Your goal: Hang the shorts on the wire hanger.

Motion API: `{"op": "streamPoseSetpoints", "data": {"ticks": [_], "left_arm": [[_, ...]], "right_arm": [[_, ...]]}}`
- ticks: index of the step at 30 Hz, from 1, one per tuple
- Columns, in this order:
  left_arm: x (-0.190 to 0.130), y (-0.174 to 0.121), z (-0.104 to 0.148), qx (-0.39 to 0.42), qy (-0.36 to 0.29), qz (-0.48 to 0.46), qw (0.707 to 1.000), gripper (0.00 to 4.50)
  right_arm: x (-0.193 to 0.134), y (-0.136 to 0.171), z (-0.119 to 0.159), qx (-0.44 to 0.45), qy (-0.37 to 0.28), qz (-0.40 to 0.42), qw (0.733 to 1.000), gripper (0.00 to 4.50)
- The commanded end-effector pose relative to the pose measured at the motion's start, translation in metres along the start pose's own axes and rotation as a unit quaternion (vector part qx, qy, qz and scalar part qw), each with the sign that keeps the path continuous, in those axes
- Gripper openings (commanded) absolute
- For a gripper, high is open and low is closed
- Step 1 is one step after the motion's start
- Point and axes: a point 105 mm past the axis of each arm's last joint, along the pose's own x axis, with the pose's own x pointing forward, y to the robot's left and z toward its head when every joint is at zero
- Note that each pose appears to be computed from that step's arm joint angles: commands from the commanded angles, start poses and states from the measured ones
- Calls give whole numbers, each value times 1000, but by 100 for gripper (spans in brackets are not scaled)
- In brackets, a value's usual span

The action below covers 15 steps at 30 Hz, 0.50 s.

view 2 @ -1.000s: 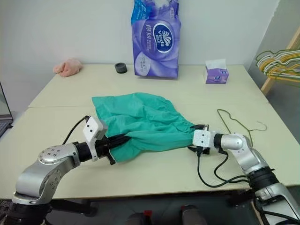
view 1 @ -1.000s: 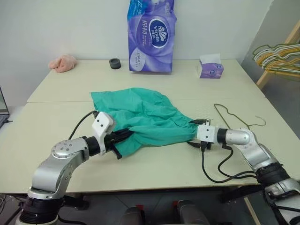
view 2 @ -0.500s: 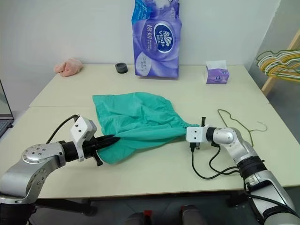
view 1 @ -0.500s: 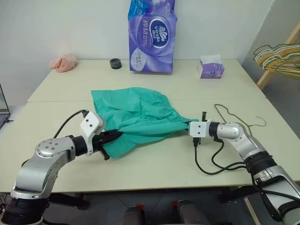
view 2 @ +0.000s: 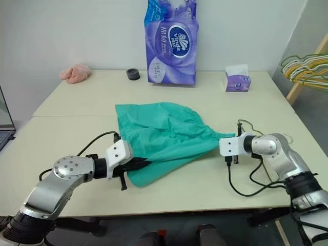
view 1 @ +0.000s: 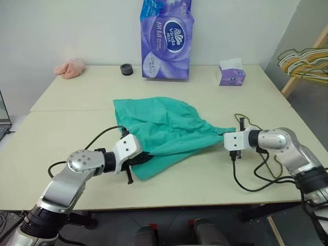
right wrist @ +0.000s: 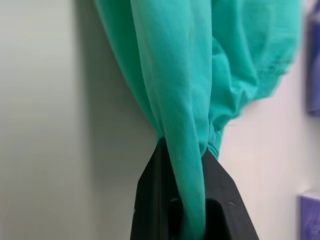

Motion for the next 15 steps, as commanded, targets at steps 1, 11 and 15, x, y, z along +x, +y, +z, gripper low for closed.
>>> {"op": "streamPoseSetpoints", "data": {"ticks": [1, 11, 15], "left_arm": [[-16, -5, 3, 35, 22, -45, 998, 0], [-46, -47, -3, -68, 50, -221, 972, 0], [3, 19, -21, -45, 53, -86, 994, 0]], "right_arm": [[-30, 8, 16, 42, -8, 61, 997, 7], [-58, 52, 73, 161, -93, 247, 951, 7], [-11, -2, 40, 247, -84, 143, 955, 7]]}}
